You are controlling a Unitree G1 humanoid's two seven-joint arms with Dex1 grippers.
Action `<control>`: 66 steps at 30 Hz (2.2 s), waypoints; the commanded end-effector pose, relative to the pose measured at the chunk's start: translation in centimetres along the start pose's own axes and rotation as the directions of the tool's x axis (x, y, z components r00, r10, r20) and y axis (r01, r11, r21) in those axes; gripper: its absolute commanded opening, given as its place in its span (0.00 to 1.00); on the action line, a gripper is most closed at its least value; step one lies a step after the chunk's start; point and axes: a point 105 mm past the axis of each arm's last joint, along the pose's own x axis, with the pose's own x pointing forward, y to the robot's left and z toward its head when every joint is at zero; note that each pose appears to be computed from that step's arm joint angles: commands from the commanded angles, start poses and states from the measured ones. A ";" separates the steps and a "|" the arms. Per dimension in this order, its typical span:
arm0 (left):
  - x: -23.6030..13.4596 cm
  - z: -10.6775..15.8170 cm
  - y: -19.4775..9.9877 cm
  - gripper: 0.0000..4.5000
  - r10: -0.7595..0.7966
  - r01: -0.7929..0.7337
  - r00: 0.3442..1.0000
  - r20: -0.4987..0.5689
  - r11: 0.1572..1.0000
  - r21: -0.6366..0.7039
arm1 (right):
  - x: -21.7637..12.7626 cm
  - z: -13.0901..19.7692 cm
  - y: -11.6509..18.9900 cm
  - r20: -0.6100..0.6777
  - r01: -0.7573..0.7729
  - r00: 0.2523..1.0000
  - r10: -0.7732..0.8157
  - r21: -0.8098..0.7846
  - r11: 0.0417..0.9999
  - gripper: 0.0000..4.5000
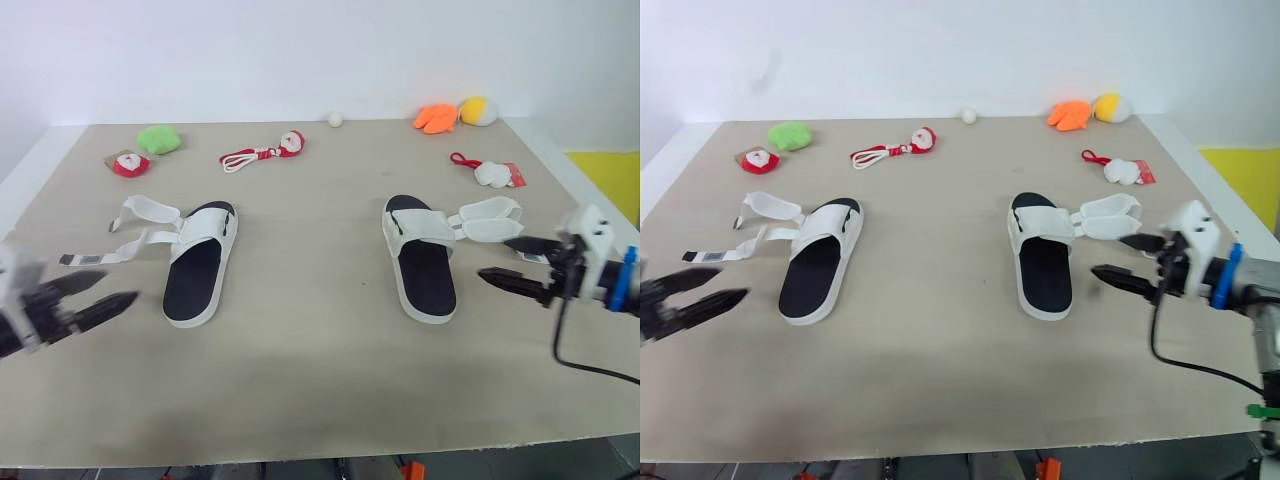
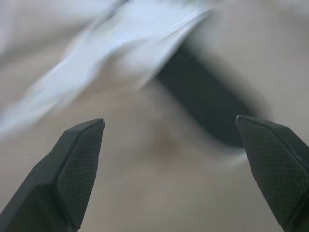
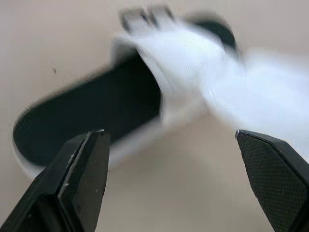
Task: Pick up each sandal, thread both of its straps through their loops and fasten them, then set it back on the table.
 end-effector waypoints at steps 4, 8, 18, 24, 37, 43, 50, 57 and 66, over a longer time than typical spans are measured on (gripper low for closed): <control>8.0 3.3 -7.4 1.00 -0.362 0.356 0.928 0.091 0.932 0.072 | 2.8 4.6 1.6 0.050 0.180 0.983 -0.176 -0.436 0.882 0.99; 12.1 3.3 -10.7 1.00 -0.507 0.499 0.855 0.107 0.862 0.090 | 3.5 5.8 1.7 0.067 0.257 0.957 -0.282 -0.648 0.717 0.99; 18.3 4.7 -14.8 1.00 -0.592 0.567 0.790 0.158 0.804 0.176 | 4.8 4.3 1.7 -0.027 0.266 0.897 -0.441 -0.765 0.586 0.99; 19.0 4.1 -15.3 1.00 -0.593 0.566 0.790 0.158 0.803 0.188 | 7.0 4.0 2.5 -0.029 0.301 0.885 -0.464 -0.725 0.620 0.99; 18.3 3.9 -14.7 1.00 -0.552 0.527 0.817 0.170 0.832 0.172 | 8.7 3.9 0.6 -0.017 0.364 0.824 -0.567 -0.750 0.552 0.99; 18.2 3.9 -14.5 1.00 -0.537 0.513 0.824 0.179 0.842 0.167 | 9.7 3.7 1.4 -0.021 0.336 0.846 -0.533 -0.755 0.563 0.81; 18.2 4.1 -14.2 1.00 -0.523 0.498 0.831 0.189 0.851 0.165 | 10.1 3.3 1.3 -0.029 0.315 0.853 -0.521 -0.767 0.559 0.04; 17.9 4.6 -13.7 1.00 -0.515 0.493 0.829 0.216 0.857 0.153 | 10.0 3.6 1.4 0.010 0.304 0.873 -0.488 -0.794 0.526 0.02; 14.7 4.9 -10.7 1.00 -0.504 0.479 0.846 0.173 0.862 0.169 | 9.5 9.4 4.8 0.334 0.355 0.935 -0.123 -0.855 0.379 0.02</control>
